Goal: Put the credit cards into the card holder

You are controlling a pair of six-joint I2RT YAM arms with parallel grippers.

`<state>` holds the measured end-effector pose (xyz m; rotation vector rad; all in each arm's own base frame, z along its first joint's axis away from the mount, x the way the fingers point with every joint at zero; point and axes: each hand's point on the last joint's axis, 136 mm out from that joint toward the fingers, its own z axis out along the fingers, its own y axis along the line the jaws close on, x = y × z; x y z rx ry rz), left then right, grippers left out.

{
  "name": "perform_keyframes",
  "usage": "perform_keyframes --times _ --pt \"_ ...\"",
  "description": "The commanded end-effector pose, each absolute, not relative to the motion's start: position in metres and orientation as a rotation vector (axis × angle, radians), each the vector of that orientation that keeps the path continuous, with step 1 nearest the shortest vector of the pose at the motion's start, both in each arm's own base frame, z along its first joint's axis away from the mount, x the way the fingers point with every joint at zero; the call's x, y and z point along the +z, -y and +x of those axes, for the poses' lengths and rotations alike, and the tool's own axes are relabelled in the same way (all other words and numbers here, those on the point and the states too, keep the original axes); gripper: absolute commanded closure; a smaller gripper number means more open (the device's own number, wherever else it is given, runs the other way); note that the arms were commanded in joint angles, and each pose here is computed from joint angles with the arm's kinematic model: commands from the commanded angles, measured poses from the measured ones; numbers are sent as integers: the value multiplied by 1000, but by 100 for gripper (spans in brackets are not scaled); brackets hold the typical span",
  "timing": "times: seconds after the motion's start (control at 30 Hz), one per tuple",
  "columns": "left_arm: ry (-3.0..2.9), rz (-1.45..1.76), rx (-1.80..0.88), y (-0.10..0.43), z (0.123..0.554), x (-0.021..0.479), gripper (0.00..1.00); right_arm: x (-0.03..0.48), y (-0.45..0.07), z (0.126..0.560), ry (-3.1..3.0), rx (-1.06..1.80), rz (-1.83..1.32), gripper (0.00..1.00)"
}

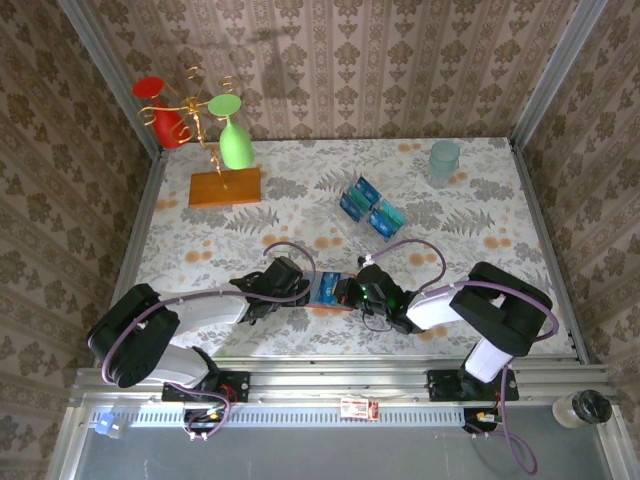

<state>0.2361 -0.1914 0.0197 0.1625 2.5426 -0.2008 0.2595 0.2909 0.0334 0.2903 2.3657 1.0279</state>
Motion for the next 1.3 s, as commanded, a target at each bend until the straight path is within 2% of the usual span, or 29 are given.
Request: perform_keyframes --times 0.0,1.27 --pt "-2662 179 -107 168 211 -7 0 15 -281 248 -2447 945 301 100" --pt "-2664 169 -103 166 209 -10 0 -1 -290 238 -2577 930 289 100"
